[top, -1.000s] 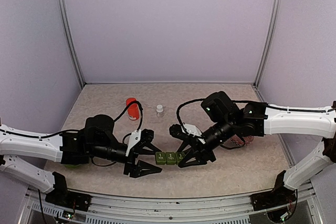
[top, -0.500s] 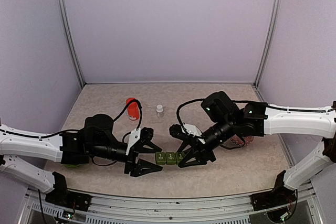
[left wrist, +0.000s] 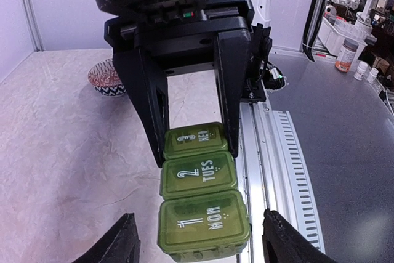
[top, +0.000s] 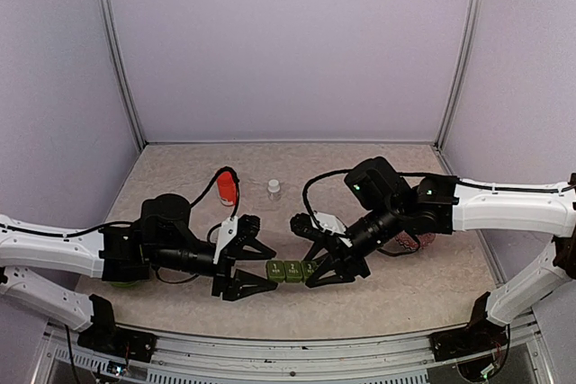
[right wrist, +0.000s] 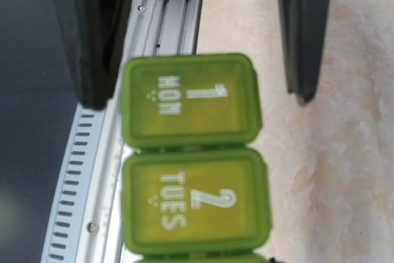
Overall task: Sort the pills into containers
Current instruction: Open the lid of the pill container.
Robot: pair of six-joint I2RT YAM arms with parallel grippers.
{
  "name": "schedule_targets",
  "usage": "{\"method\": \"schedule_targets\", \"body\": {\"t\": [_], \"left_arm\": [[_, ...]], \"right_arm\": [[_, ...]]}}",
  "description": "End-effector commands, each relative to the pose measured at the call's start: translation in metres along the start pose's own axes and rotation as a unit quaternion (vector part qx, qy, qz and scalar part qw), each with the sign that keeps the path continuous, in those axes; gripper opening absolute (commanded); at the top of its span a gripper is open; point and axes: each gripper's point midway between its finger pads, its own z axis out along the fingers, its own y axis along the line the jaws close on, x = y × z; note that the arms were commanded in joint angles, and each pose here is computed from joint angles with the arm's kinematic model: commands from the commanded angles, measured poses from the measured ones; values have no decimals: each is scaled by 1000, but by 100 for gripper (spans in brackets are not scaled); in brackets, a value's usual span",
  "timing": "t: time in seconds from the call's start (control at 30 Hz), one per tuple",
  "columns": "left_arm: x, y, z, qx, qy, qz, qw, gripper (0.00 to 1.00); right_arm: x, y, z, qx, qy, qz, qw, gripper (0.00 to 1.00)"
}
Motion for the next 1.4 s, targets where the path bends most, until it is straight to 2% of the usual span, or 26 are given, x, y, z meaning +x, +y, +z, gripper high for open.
{"method": "schedule_targets", "body": {"t": [0.0, 0.37, 0.5, 0.8, 1.1, 1.37], "left_arm": [[-13, 2, -5, -6, -23, 7, 1000, 66], [0, 0, 5, 12, 4, -3, 1000, 64], [-2, 0, 3, 9, 0, -1, 1000, 61], [-9, 1, -5, -2, -21, 5, 1000, 62], [-3, -2, -2, 10, -10, -1, 1000, 60], [1, -3, -1, 13, -5, -2, 1000, 51]], "right_arm": [[0, -2, -1, 3, -3, -1, 1000, 32], [-2, -3, -3, 6, -6, -5, 1000, 32], [-2, -2, -3, 6, -6, -6, 1000, 32], [-1, -2, -3, 6, -5, -5, 1000, 32], [-1, -2, -3, 6, -5, -4, 1000, 32], [-3, -2, -5, 8, -8, -6, 1000, 32]]}}
